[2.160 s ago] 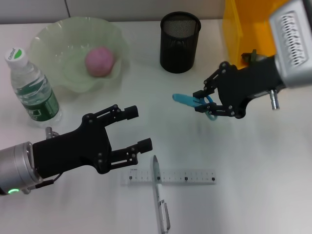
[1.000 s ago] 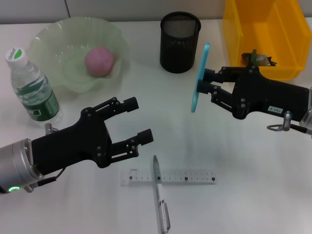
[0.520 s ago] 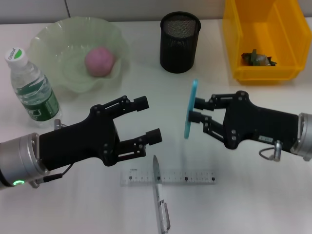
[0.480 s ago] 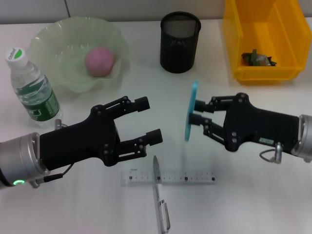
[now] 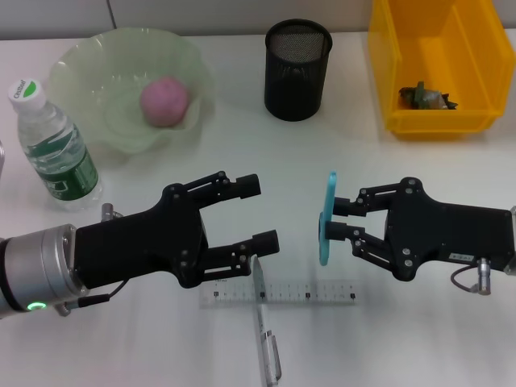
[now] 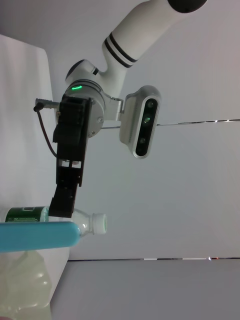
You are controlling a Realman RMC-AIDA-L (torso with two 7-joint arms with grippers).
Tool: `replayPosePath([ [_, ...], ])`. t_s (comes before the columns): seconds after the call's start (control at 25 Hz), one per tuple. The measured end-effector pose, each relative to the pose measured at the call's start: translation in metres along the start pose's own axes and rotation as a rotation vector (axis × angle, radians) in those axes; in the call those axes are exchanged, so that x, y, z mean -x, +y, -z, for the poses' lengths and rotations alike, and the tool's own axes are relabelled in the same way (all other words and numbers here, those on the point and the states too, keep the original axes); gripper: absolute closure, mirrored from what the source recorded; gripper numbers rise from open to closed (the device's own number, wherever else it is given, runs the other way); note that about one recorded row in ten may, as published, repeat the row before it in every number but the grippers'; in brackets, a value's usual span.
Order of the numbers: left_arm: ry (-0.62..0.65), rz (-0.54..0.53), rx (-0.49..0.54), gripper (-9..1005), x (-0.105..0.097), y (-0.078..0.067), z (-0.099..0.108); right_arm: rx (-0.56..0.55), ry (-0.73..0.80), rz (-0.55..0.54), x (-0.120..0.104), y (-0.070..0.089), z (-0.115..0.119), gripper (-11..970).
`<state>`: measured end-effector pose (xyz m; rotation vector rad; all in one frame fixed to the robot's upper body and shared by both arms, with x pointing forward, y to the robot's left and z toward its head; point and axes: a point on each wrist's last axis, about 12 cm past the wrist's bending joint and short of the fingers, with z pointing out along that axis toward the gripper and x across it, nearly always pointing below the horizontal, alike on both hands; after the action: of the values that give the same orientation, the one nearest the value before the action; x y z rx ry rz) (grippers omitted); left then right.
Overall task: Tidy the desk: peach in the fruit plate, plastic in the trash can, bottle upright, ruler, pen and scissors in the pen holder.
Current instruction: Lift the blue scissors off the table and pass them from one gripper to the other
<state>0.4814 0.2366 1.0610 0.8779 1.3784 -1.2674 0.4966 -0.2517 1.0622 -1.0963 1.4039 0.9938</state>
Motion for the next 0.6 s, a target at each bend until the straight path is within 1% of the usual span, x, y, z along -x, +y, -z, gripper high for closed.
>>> replayPosePath([
  [0.24, -0.013, 0.009, 0.009, 276, -0.001, 0.0, -0.004, -0.013, -0.016, -0.014, -0.002, 0.004, 0.001, 741],
  [0.4, -0.06, 0.016, 0.035, 281, -0.001, 0.002, -0.01, -0.074, -0.056, -0.033, -0.004, 0.005, 0.003, 741],
  [0.52, -0.098, -0.011, 0.07, 285, -0.003, 0.003, -0.016, -0.141, -0.118, -0.063, -0.008, 0.006, 0.001, 741],
  [0.6, -0.116, -0.029, 0.097, 287, -0.004, 0.004, -0.021, -0.191, -0.158, -0.059, -0.011, 0.008, 0.0, 741],
])
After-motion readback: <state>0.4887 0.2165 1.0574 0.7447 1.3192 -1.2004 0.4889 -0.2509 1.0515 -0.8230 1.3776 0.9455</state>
